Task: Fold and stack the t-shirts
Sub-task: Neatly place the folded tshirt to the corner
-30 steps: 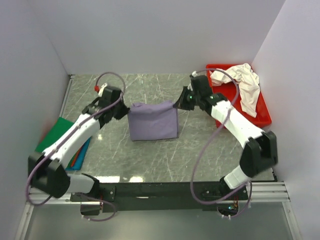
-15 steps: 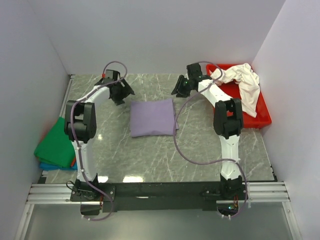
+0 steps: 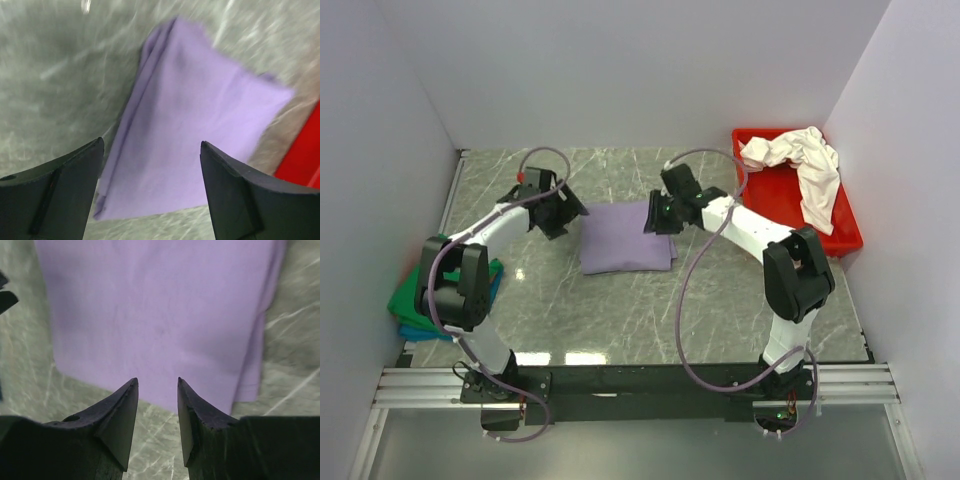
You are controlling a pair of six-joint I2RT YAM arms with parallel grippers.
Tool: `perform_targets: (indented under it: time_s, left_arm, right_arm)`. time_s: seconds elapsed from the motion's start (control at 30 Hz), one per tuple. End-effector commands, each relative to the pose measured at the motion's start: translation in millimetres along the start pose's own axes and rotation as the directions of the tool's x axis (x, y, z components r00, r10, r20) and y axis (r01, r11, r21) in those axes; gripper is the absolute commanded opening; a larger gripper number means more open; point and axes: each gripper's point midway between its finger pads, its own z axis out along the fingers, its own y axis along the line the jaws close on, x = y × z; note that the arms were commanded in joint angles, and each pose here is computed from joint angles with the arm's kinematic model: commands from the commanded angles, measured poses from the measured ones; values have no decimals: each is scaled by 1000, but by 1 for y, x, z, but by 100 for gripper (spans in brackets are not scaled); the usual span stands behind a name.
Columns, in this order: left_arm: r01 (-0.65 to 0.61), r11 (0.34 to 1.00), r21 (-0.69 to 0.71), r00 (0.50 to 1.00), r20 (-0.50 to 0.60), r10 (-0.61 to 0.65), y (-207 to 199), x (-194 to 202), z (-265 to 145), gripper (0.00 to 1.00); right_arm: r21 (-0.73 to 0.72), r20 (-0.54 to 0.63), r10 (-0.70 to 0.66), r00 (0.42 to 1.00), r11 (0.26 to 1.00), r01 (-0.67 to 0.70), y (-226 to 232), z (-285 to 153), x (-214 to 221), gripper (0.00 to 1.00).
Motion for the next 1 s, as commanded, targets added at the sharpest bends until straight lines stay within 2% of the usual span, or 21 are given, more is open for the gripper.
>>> perform_targets:
  time_s: [0.0, 0.23, 0.53, 0.73, 0.97]
  left_arm:
    - [-15, 1000, -25, 1000, -3, 15, 14, 20, 9, 83]
    - [-54, 998, -20, 998, -44, 53, 29, 46, 19, 83]
    - [-102, 995, -10, 991, -87, 100, 30, 59, 35, 82]
    - [-88, 993, -83, 994, -77, 82, 40, 61, 44, 79]
    - [-67, 985, -156, 995, -81, 55, 47, 72, 55, 79]
  right_arm:
    - [26, 29, -20, 999, 999, 19, -8, 8, 8, 44]
    - [60, -64, -38, 997, 997, 42, -28, 27, 41, 43]
    - [131, -109, -4, 994, 991, 18, -56, 40, 56, 42]
    - [165, -87, 81, 993, 984, -66, -85, 46, 29, 41]
    - [156, -82, 71, 994, 986, -58, -80, 55, -1, 41]
